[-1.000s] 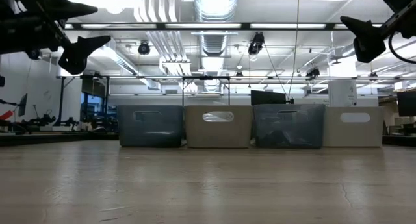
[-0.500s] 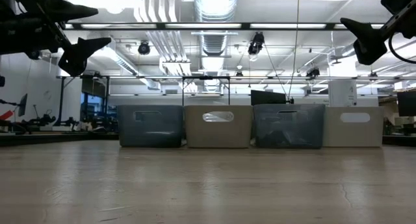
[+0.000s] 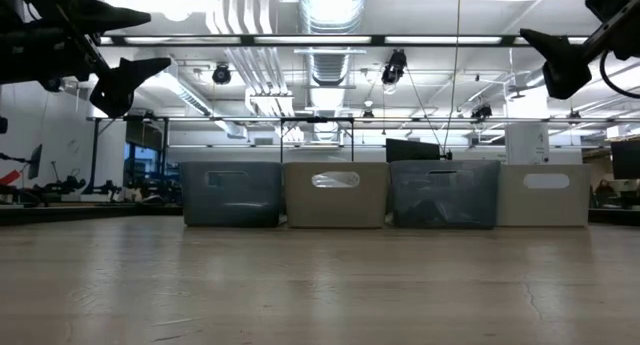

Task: Pick & Place Travel size toiletries
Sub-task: Return to Home Position

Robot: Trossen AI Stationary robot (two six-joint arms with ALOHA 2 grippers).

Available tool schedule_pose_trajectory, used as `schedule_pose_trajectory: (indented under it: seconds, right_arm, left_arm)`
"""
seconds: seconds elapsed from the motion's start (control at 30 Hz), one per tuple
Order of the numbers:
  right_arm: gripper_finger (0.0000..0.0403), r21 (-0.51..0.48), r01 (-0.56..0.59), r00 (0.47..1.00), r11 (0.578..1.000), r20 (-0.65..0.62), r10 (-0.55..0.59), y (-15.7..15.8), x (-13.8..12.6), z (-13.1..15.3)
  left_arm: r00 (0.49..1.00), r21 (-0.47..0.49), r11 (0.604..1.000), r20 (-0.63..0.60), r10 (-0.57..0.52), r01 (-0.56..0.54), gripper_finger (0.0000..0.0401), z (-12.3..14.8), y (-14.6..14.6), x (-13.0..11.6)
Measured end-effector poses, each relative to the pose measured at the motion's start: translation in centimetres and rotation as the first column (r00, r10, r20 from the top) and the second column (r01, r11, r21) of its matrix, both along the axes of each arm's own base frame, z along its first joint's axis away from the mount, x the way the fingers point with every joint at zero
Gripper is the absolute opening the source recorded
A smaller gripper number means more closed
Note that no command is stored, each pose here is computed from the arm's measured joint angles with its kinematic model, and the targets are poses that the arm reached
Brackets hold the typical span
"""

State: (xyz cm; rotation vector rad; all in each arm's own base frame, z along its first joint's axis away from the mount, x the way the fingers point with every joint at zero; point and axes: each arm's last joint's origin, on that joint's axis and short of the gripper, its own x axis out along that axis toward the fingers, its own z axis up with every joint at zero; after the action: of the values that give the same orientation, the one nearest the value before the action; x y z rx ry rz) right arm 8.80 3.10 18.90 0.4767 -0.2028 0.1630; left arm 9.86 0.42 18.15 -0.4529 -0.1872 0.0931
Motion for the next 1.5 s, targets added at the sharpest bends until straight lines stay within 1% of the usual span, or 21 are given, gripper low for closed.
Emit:
schedule_pose_trajectory:
  seconds: [0.1, 0.23, 0.3, 0.37, 0.4, 0.43, 0.53, 0.6, 0.67, 0.8, 1.0, 1.17, 1.33, 1.5]
  right_arm:
    - [0.0364, 0.031, 0.031, 1.000, 0.999, -0.005, -0.030, -0.3, 0.1, 0.0]
    - [0.0364, 0.007, 0.084, 0.996, 0.996, -0.029, -0.084, -1.0, 0.4, -0.3]
    - [0.0364, -0.072, 0.150, 0.988, 0.986, -0.026, -0.153, -1.4, 0.5, -0.4]
    - [0.0364, -0.197, 0.212, 0.976, 0.957, -0.006, -0.218, -1.9, 0.6, -0.3]
    - [0.0364, -0.250, 0.226, 0.973, 0.942, 0.004, -0.232, -2.1, 0.6, -0.3]
    - [0.0364, -0.291, 0.224, 0.973, 0.930, 0.011, -0.231, -2.2, 0.6, -0.4]
    - [0.0364, -0.385, 0.172, 0.984, 0.907, 0.034, -0.172, -2.5, 0.7, -0.3]
    - [0.0364, -0.446, 0.148, 0.989, 0.883, 0.042, -0.145, -2.7, 0.7, -0.4]
    - [0.0364, -0.474, 0.138, 0.990, 0.870, 0.029, -0.141, -2.9, 0.7, -0.6]
    - [0.0364, -0.461, 0.139, 0.987, 0.876, -0.006, -0.160, -3.2, 0.8, -0.9]
    - [0.0364, -0.461, 0.093, 0.991, 0.882, -0.041, -0.125, -2.9, 0.8, -1.2]
    - [0.0364, -0.408, 0.034, 0.993, 0.912, -0.090, -0.077, -2.5, 0.9, -1.6]
    - [0.0364, -0.362, 0.009, 0.988, 0.932, -0.140, -0.064, -2.5, 0.9, -2.0]
    - [0.0364, -0.352, 0.007, 0.987, 0.936, -0.147, -0.063, -2.5, 0.9, -2.0]
  left_arm:
    - [1.000, 0.000, 1.000, -0.001, 0.000, 0.000, 0.0314, 0.0, 0.0, 0.0]
    - [1.000, 0.000, 1.000, -0.001, 0.000, 0.000, 0.0314, 0.0, 0.0, 0.0]
    - [1.000, 0.000, 1.000, -0.001, 0.000, 0.000, 0.0314, 0.0, 0.0, 0.0]
    - [1.000, 0.000, 1.000, -0.001, 0.000, 0.000, 0.0314, 0.0, 0.0, 0.0]
    - [1.000, 0.000, 1.000, -0.002, 0.000, 0.000, 0.0314, 0.0, 0.0, 0.0]
    - [1.000, 0.000, 1.000, -0.002, 0.000, 0.000, 0.0314, 0.0, 0.0, 0.0]
    - [1.000, 0.000, 1.000, -0.002, 0.000, 0.000, 0.0314, 0.0, 0.0, 0.0]
    - [1.000, 0.000, 1.000, -0.002, 0.000, 0.000, 0.0314, 0.0, 0.0, 0.0]
    - [1.000, 0.000, 1.000, -0.002, 0.000, 0.000, 0.0314, 0.0, 0.0, 0.0]
    - [1.000, 0.000, 1.000, -0.002, 0.000, 0.000, 0.0314, 0.0, 0.0, 0.0]
    - [1.000, 0.000, 1.000, -0.003, 0.000, 0.000, 0.0314, -0.1, 0.0, 0.0]
    - [1.000, 0.000, 1.000, -0.003, 0.000, 0.000, 0.0314, -0.1, 0.0, 0.0]
    - [1.000, 0.000, 1.000, -0.003, 0.000, 0.000, 0.0314, -0.1, 0.0, 0.0]
    - [1.000, 0.000, 1.000, -0.003, 0.000, 0.000, 0.0314, -0.1, 0.0, 0.0]
